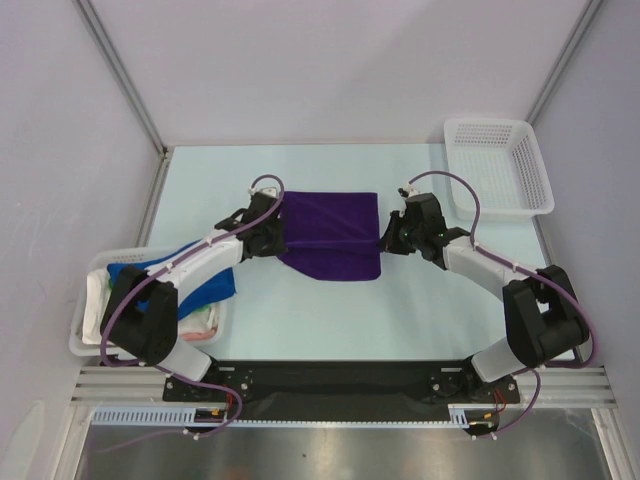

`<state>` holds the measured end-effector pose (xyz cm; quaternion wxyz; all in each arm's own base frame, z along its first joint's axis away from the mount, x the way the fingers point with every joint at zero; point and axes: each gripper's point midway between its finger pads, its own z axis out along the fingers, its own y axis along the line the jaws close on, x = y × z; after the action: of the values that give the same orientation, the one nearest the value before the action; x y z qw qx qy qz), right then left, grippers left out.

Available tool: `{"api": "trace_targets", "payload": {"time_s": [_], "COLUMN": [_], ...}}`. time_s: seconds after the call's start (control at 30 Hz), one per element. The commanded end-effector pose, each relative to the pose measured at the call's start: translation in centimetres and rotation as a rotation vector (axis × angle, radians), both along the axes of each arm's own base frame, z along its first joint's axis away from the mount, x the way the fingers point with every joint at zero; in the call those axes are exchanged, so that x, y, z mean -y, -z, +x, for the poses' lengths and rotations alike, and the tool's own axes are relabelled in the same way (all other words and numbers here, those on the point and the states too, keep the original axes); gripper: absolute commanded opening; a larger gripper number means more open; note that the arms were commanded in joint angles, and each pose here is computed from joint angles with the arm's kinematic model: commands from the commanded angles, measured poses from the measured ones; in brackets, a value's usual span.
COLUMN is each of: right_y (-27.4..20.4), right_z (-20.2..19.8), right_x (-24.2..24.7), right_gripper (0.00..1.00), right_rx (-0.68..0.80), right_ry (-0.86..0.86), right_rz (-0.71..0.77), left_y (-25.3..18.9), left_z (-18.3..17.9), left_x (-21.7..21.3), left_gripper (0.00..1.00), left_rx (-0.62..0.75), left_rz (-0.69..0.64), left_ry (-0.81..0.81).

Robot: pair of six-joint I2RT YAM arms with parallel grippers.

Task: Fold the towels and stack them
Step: Fold the towel

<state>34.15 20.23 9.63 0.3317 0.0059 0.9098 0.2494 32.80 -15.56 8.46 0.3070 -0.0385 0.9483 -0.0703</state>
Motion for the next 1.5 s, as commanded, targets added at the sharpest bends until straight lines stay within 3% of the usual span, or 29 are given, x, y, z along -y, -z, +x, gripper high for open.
{"api": "trace_targets", "payload": {"time_s": [0.0, 1.3, 1.4, 1.43, 1.47], "right_y": [-0.5, 4.5, 4.7, 4.8, 4.8], "right_z": [-0.1, -3.5, -3.6, -3.7, -3.8], "right_x": [0.5, -0.3, -0.4, -0.4, -0.4], "right_gripper": [0.00, 0.01, 0.11, 0.18, 0.22], "right_rx": [0.030, -0.051, -0.057, -0.059, -0.060], "right_ry": [0.009, -0.041, -0.046, -0.049, -0.051], "right_rz": [-0.020, -0.046, -0.045, -0.047, -0.048], "left_y": [-1.1, 3.9, 4.1, 4.0, 3.8], "left_z": [0.2, -2.5, -2.6, -2.5, -2.5], "left_x": [0.3, -0.2, -0.3, -0.2, -0.2], "left_gripper": [0.00, 0.00, 0.14, 0.29, 0.35], "left_rx": [0.037, -0.061, -0.059, -0.053, -0.047], "left_rz": [-0.024, -0.030, -0.034, -0.037, -0.042], "left_ry": [-0.009, -0.036, -0.041, -0.043, -0.043]}}
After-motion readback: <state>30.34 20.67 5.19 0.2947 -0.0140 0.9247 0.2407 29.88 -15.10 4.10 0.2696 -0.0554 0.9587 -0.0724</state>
